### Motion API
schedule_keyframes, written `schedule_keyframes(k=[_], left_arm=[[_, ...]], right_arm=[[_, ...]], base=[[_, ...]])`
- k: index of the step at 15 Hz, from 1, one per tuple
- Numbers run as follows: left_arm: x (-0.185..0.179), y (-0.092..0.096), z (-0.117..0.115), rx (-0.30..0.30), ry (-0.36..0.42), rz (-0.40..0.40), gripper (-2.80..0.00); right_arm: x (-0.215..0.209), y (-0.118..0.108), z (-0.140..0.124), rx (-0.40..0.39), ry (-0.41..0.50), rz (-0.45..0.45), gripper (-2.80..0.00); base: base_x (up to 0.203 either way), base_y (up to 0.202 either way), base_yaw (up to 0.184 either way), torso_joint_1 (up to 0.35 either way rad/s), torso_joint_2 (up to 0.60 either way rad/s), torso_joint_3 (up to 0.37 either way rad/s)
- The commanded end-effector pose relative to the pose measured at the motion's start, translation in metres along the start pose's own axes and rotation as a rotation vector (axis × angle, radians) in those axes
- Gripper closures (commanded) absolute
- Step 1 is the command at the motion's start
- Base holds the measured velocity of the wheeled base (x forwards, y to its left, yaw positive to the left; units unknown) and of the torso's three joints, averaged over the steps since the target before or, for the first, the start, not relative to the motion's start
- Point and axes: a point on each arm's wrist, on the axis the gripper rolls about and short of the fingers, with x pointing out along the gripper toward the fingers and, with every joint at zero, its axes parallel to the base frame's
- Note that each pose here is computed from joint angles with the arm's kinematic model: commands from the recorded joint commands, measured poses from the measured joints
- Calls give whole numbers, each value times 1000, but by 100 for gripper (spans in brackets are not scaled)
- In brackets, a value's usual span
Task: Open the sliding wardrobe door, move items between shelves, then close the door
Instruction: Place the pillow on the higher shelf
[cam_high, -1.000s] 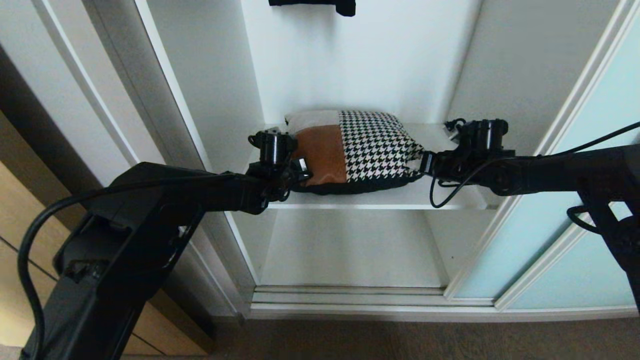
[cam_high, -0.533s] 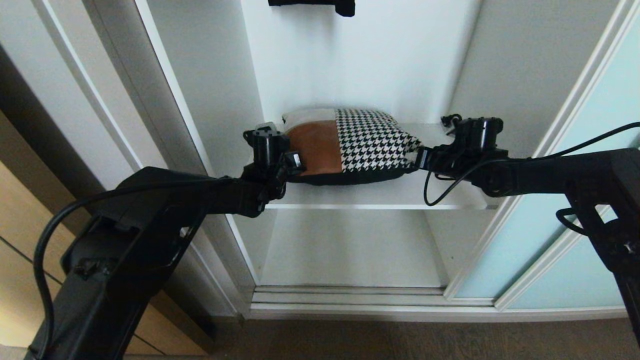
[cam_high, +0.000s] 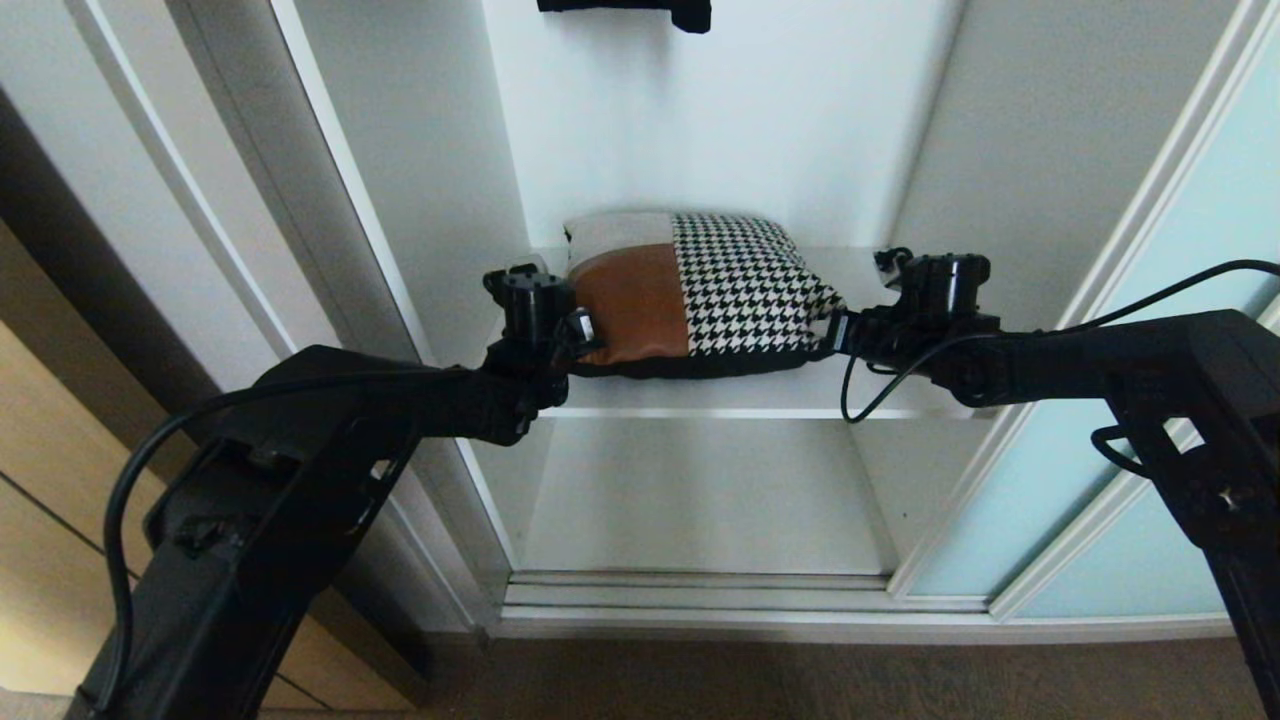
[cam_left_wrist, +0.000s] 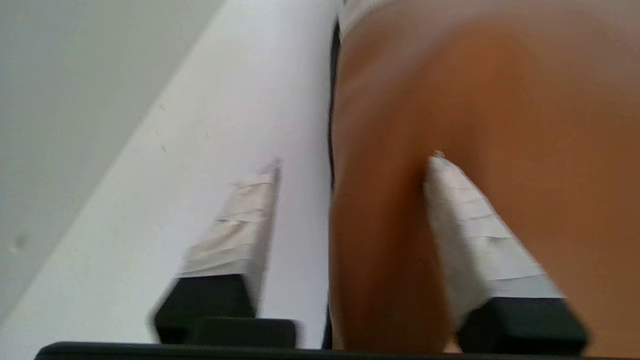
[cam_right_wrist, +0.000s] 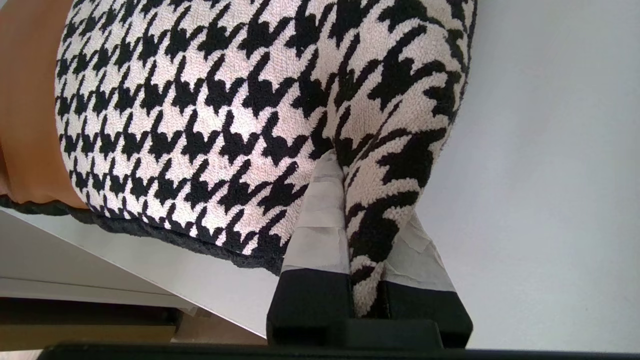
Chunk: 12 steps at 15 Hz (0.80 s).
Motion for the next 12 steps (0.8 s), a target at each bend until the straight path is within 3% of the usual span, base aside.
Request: schedule_keyframes(k=[1,2,3,5,9,12], left_arm=[[-3,-1,11,-16,-28,-4,-280],[-7,-2,21,-28,-50,-5,-280],[-14,-3,33,-36,-66,-7,-280],[-35,-6,48,-37,-60,-27,-280],[-98,-25,80,-46,-55,-152,-280],[-123,-20,92,-42,-53,-150,-280]], right_arm=[[-1,2,1,1,0,8,0],[-3,3,3,1,-4,10,-173],[-4,5,5,0,-9,14,-280],[-10,8,5,-1,6,16,-280],[-31,21,4,-22,-30,74,-280],[-71,38,21,-39,-75,91,-280]], base=[[0,0,0,0,0,0],[0,0,0,0,0,0],[0,0,0,0,0,0],[0,0,0,0,0,0],[0,0,0,0,0,0],[0,0,0,0,0,0]])
